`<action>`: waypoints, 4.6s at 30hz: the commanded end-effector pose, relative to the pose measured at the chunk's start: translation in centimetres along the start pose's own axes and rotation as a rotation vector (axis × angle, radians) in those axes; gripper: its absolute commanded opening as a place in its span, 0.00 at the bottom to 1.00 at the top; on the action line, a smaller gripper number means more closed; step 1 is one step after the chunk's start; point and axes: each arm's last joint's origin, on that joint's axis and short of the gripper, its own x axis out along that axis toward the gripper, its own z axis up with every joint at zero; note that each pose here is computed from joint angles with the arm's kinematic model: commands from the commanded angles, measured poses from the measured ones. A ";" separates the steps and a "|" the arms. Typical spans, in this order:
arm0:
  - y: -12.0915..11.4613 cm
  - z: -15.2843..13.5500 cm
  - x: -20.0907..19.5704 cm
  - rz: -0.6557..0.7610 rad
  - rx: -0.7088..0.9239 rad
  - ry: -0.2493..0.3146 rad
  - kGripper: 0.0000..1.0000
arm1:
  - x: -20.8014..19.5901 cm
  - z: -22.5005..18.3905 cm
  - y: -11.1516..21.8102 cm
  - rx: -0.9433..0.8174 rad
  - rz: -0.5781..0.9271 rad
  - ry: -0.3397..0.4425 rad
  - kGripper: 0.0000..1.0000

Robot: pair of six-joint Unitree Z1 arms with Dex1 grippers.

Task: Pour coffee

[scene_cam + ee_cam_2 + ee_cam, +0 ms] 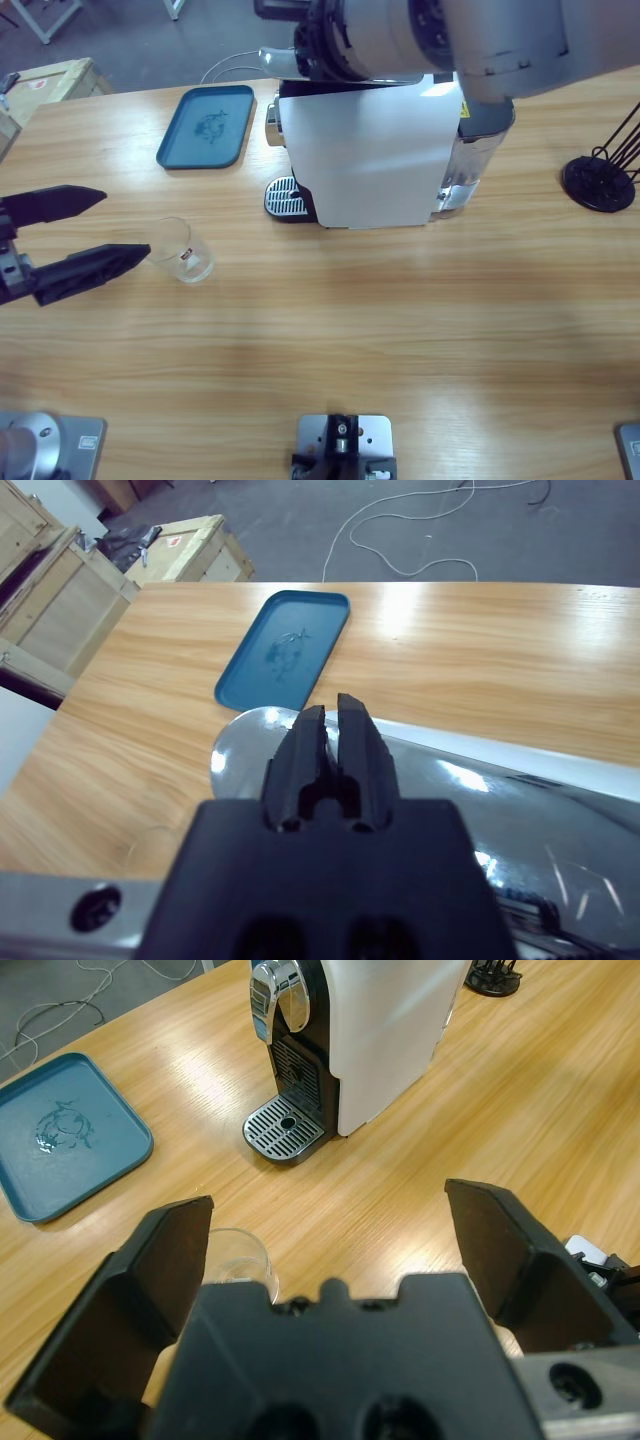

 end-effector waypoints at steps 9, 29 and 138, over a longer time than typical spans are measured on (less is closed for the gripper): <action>0.2 -0.5 -0.1 0.020 -0.016 0.000 0.99 | 4.3 -9.3 -3.7 -0.040 -0.158 0.342 0.00; 1.5 -6.0 4.3 0.319 -0.302 0.234 0.98 | -26.0 -6.5 -13.5 -0.262 -0.072 0.191 1.00; 3.6 0.3 5.8 -0.071 0.260 0.224 0.99 | -18.1 10.6 -8.8 -0.165 -0.169 0.214 0.83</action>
